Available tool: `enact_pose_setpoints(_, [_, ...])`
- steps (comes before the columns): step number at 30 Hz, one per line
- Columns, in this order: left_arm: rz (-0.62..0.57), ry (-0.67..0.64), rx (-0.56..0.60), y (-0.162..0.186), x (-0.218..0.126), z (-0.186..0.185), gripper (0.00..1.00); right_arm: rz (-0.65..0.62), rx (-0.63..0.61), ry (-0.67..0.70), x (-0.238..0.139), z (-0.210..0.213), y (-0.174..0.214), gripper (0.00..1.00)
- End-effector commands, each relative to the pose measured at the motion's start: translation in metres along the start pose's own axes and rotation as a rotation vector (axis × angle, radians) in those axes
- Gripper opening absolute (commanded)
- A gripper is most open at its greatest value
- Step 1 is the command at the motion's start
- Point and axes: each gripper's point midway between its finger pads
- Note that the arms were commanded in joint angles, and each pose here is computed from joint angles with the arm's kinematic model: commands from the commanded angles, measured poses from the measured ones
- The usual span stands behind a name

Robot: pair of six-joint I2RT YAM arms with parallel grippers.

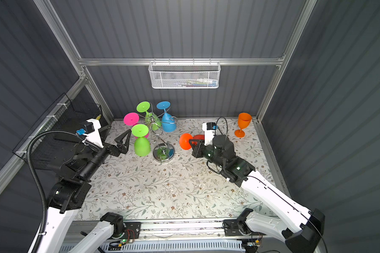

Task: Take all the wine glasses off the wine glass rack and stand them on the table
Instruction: 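Draw the red glass away from the rack toward the robot with the right gripper, then swing the red glass upright with the right gripper while left gripper lowers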

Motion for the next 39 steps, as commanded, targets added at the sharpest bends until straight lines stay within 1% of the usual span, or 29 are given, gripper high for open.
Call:
enact_pose_setpoints(1, [0.019,-0.056,-0.136,-0.004,-0.015,0.006,0.99,-0.089,-0.340,-0.060,-0.006,0.018,0.007,0.00])
enact_pose_setpoints(3, [0.039,-0.081,-0.207,-0.004,-0.025,0.006,0.99,-0.103,-0.415,-0.080,-0.008,0.025,0.018,0.00])
enact_pose_setpoints(7, [0.099,-0.194,-0.375,0.010,-0.052,0.019,0.98,-0.103,-0.540,-0.113,-0.008,0.038,0.043,0.00])
enact_pose_setpoints(12, [0.255,-0.399,-0.563,0.061,-0.087,0.043,0.97,-0.124,-0.709,-0.125,-0.005,0.054,0.071,0.00])
enact_pose_setpoints(17, [0.385,-0.468,-0.710,0.107,-0.103,0.045,0.95,-0.152,-0.876,-0.127,-0.001,0.067,0.097,0.00])
enact_pose_setpoints(20, [0.435,-0.503,-0.808,0.128,-0.106,0.046,0.92,-0.161,-0.961,-0.113,0.005,0.072,0.110,0.00])
enact_pose_setpoints(22, [0.489,-0.549,-0.888,0.149,-0.109,0.047,0.90,-0.160,-1.022,-0.098,0.009,0.076,0.119,0.00])
enact_pose_setpoints(23, [0.513,-0.565,-0.913,0.156,-0.110,0.047,0.89,-0.173,-1.040,-0.089,0.008,0.079,0.118,0.00])
enact_pose_setpoints(24, [0.536,-0.582,-0.944,0.164,-0.111,0.047,0.87,-0.151,-1.077,-0.082,0.014,0.079,0.129,0.00])
enact_pose_setpoints(25, [0.551,-0.592,-0.978,0.170,-0.112,0.046,0.85,-0.155,-1.098,-0.076,0.016,0.082,0.131,0.00])
enact_pose_setpoints(30, [0.568,-0.604,-1.145,0.193,-0.111,0.041,0.78,-0.157,-1.170,-0.084,0.021,0.092,0.143,0.00])
enact_pose_setpoints(34, [0.590,-0.627,-1.219,0.202,-0.108,0.040,0.75,-0.143,-1.238,-0.064,0.028,0.093,0.150,0.00])
enact_pose_setpoints(36, [0.612,-0.649,-1.251,0.210,-0.108,0.039,0.72,-0.146,-1.268,-0.089,0.027,0.103,0.158,0.00])
enact_pose_setpoints(39, [0.643,-0.646,-1.301,0.223,-0.101,0.037,0.68,-0.145,-1.295,-0.090,0.030,0.106,0.163,0.00])
Point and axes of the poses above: each gripper's point midway between its finger pads, its own x axis out along the fingers, its own z axis along the line the jaws close on, y = z × x, and after that the axes turned 10 degrees about -x, right-handed
